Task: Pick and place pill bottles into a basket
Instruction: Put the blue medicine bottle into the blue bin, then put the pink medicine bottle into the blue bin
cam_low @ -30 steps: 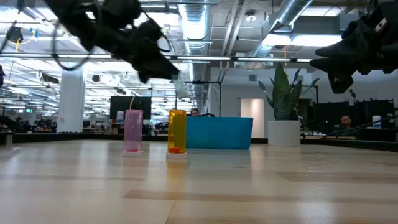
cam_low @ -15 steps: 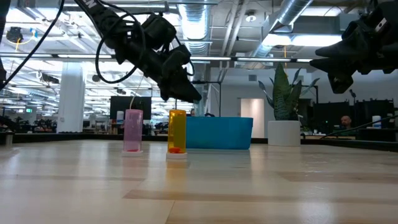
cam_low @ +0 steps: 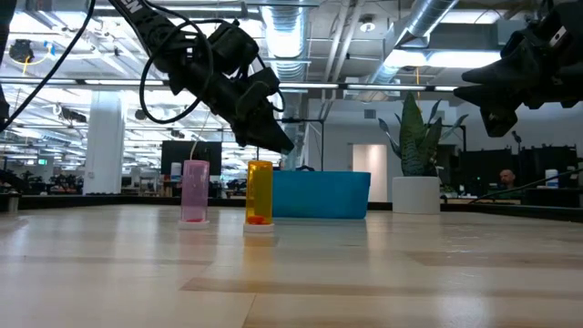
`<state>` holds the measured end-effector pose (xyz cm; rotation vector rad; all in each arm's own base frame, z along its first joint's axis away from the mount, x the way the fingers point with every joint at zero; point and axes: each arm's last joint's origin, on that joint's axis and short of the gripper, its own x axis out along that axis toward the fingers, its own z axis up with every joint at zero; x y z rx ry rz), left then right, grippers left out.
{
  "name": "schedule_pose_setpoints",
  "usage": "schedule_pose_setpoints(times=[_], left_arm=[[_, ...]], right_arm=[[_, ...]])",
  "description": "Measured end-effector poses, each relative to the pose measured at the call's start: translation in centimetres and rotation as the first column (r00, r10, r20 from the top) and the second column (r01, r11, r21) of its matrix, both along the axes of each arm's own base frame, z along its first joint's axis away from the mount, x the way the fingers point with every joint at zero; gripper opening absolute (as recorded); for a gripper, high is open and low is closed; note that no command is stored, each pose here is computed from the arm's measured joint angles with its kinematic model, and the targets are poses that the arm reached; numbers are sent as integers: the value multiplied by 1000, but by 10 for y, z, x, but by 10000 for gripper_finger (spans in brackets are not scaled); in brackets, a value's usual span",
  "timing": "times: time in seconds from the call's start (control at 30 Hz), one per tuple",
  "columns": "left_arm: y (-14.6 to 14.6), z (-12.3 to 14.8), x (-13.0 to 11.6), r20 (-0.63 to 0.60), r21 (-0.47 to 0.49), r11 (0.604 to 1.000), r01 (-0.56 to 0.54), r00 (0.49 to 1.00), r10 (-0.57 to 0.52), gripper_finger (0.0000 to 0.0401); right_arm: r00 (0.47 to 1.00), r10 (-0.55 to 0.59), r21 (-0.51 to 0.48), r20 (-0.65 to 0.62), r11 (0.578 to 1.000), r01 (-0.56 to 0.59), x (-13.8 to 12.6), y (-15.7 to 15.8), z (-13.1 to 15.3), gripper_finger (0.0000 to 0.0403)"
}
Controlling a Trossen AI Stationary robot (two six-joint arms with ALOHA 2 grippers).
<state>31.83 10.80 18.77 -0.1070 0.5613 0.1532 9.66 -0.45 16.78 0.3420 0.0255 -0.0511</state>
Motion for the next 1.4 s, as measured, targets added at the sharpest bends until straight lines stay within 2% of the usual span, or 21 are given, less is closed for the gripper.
schedule_pose_setpoints(times=[0.33,0.6,0.77,0.87,1.0,1.13,1.27,1.4], left_arm=[[-6,1,-2,-8,-81,995,52,999,-53,147],[-45,29,-21,-76,-47,979,200,976,-203,116],[-80,41,-39,-146,-121,931,343,922,-359,105],[-102,38,-45,-199,-190,889,417,870,-450,107],[-130,32,-52,-282,-221,854,471,808,-518,118],[-150,31,-54,-305,-200,846,495,789,-533,133],[-157,29,-54,-316,-135,864,485,805,-501,149],[-157,19,-56,-302,-136,874,466,821,-485,162]], right_arm=[[1000,0,0,0,1000,0,0,0,0,129],[1000,0,0,0,1000,0,0,0,0,129],[1000,0,0,0,1000,0,0,0,0,129],[1000,0,0,0,1000,0,0,0,0,129],[1000,0,0,0,1000,0,0,0,0,129],[1000,0,0,0,1000,0,0,0,0,129],[1000,0,0,0,1000,0,0,0,0,129],[1000,0,0,0,1000,0,0,0,0,129]])
